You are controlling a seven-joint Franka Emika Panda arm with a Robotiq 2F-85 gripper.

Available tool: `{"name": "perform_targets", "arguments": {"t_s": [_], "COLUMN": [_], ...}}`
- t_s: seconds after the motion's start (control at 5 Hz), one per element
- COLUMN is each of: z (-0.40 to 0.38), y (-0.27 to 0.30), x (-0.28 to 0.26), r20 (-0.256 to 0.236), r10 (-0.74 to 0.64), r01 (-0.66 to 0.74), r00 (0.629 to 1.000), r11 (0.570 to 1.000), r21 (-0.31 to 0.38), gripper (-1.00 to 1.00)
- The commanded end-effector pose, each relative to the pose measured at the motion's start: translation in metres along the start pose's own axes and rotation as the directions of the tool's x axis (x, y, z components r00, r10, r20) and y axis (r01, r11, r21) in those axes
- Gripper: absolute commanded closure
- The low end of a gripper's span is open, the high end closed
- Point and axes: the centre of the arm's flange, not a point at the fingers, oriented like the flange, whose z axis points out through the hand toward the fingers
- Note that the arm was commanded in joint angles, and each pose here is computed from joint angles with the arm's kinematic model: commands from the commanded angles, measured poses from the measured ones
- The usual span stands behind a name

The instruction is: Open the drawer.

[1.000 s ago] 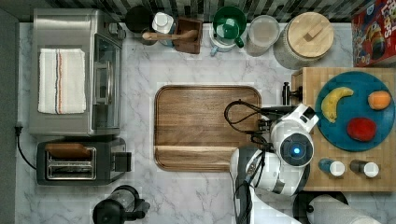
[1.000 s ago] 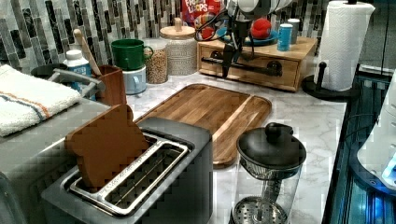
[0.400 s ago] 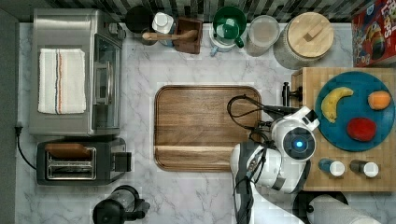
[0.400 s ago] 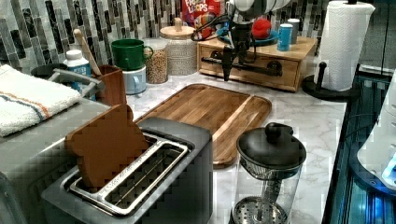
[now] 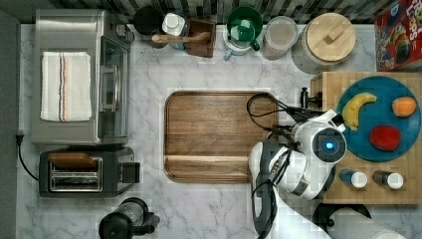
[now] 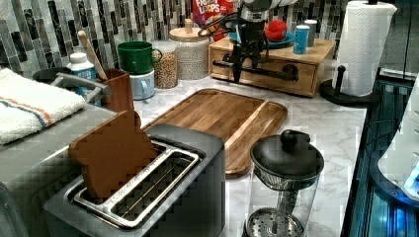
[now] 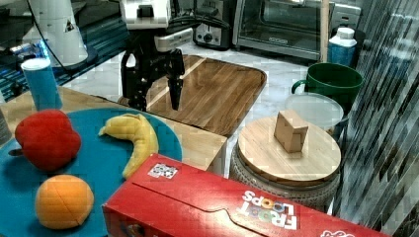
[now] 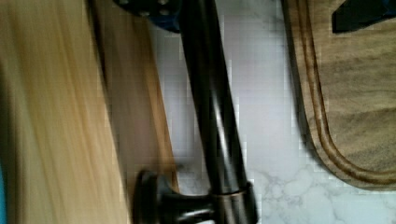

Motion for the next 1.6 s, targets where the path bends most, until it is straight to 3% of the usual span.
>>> {"name": "perform_targets", "arguments": {"t_s": [0.2, 0.4, 0.8, 1.2, 1.6], "z": [-0.014, -0.026, -0.036, -0.033, -0.033], "y": [-0.206, -0.226, -0.241, -0.246, -0.246], "x": [0.013, 0.010, 0.007, 0.007, 0.007], "r20": [0.101, 0.145, 0.162, 0.141, 0.141], "r10": [-0.271, -0.249, -0.203, -0.109, -0.109], "r01": [0.252, 0.223, 0.175, 0.091, 0.091], "r00": [0.957, 0.957, 0.966, 0.984, 0.984], "r11": [0.953, 0.959, 0.969, 0.988, 0.988], "r21": [0.169, 0.178, 0.175, 0.129, 0.129], "gripper": [-1.00, -1.00, -1.00, -1.00, -1.00]}}
